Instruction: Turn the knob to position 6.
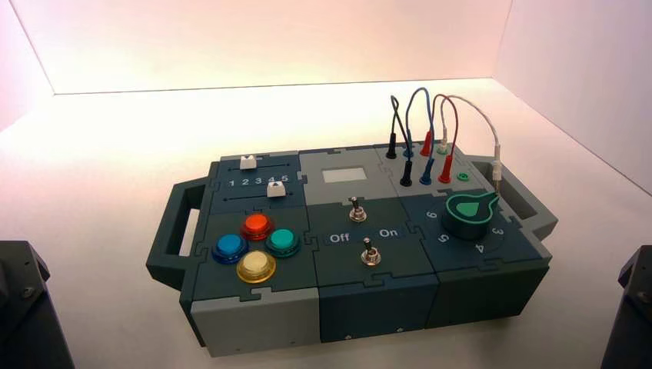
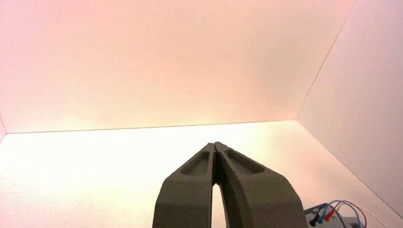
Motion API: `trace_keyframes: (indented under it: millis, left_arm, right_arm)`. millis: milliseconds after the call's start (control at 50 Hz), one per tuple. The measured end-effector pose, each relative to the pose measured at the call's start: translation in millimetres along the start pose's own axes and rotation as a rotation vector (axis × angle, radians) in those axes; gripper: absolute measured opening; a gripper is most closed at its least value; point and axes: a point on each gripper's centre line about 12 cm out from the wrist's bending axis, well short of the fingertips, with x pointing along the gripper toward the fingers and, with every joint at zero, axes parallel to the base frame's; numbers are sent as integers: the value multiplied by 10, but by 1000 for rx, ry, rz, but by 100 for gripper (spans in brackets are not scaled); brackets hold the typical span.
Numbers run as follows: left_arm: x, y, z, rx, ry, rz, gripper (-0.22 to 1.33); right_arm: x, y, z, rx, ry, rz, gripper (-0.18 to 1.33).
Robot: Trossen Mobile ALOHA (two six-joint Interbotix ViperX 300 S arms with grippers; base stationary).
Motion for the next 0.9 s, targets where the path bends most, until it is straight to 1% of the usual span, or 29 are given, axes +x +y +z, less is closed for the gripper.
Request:
trace_keyframes:
  millis: [280,380,500,560,620,640,680,740,780,800,820,860,900]
  left_arm:
    - [0,2,0,1,0,2,-17]
    - [6,2,-14,0,14,1,-17]
    - [54,2,-24,-3,79,8,-16]
    - [113,1,-12,-4,140,15,-17]
    - [157,4,-8,-7,182,21,-17]
    - [195,5,-14,-7,216,23,-17]
    - [230,7,-18,-2,246,26,-17]
    - [306,9,-11,17,304,29,-17]
    - [326,6,4,21,316,28,-16]
    - [383,1,19,26,353,26,-17]
    - [388,0,25,29,356,26,-17]
    - [480,-21,56,43,412,12,-16]
    - [552,-52,91,58,447,-6,-17]
  right_arm:
    - [0,-4,-31,-1,26,-3,-14]
    - [-23,1,-24,1,34,-1,-14]
    - [-66,12,35,2,63,-1,-14]
    - [-85,20,100,2,103,-4,-14]
    - [-86,26,127,3,121,-3,-14]
    - [-75,30,140,5,137,-2,-14]
    - [-66,35,154,7,146,0,-14]
    - [-49,46,167,12,156,7,-14]
    - [-46,51,171,17,158,10,-14]
    - [-35,57,174,28,161,15,-14]
    - [-35,59,173,29,162,16,-14]
    - [-32,62,173,44,163,17,-14]
    - [-28,63,169,50,165,18,-14]
